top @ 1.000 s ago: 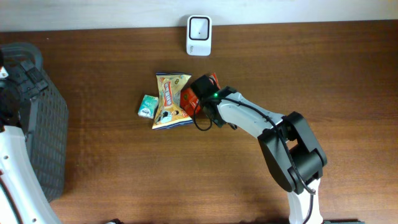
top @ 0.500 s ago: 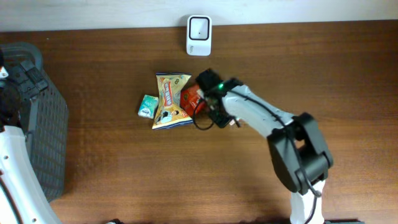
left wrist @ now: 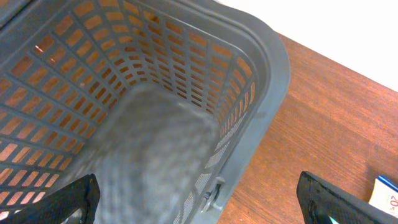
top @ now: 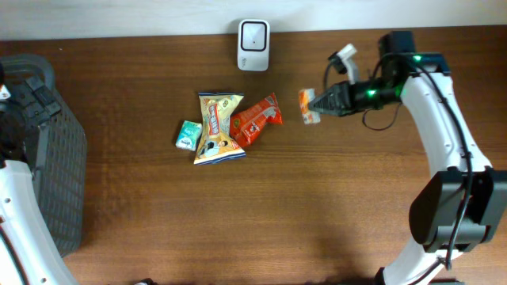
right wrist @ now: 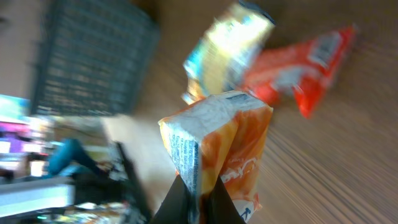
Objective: Scan the item barcode
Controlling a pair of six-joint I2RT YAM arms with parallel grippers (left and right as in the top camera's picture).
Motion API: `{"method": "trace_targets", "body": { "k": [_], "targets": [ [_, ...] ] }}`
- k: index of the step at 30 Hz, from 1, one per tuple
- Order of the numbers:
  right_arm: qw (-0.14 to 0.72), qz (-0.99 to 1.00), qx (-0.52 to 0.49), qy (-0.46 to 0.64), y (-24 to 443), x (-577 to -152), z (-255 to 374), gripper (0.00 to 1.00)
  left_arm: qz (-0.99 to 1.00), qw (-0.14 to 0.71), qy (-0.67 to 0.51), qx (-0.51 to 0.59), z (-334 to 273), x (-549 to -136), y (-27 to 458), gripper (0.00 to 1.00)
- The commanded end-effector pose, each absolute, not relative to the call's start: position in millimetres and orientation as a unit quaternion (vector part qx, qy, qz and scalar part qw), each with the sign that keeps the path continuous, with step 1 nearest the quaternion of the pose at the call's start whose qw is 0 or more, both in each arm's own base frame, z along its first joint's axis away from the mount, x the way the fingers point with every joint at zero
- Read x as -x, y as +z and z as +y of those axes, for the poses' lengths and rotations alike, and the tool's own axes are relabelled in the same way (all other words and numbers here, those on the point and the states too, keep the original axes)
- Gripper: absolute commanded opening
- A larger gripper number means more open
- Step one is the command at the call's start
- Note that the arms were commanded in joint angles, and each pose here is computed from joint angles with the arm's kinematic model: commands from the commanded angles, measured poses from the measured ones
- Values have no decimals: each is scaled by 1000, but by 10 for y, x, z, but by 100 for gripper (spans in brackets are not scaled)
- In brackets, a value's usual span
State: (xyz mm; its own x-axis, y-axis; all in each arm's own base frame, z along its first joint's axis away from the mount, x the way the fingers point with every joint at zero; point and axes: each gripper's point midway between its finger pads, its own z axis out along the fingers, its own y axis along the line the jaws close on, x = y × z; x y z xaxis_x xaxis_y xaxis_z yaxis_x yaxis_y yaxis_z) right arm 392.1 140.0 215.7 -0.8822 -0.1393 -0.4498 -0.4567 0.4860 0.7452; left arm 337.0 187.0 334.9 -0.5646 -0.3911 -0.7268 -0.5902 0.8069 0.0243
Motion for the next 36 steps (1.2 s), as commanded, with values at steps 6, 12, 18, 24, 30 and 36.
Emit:
{"method": "trace_targets", "body": {
  "k": [6,12,18,24,30,36],
  "targets": [
    [210,754,186,594,2671,-3890,1477,4,872,372,134,287,1894,-3372,3343,99],
    [157,853,169,468,1939,-3920,1278,4,872,372,134,287,1894,-3372,3343,99],
    [75,848,126,509,1074,-3700,1445,4,872,372,134,287,1894,-3372,3343,99],
    [43,884,82,458,523,-3743,1314,11,872,372,134,287,1894,-3372,3343,99],
    [28,973,-5,228,-20,-3890,605,31,872,372,134,287,1894,-3372,3343,99],
    [26,992,-18,123,-29,-3941,259,48,872,372,134,287,1894,-3372,3343,99]
  ]
}}
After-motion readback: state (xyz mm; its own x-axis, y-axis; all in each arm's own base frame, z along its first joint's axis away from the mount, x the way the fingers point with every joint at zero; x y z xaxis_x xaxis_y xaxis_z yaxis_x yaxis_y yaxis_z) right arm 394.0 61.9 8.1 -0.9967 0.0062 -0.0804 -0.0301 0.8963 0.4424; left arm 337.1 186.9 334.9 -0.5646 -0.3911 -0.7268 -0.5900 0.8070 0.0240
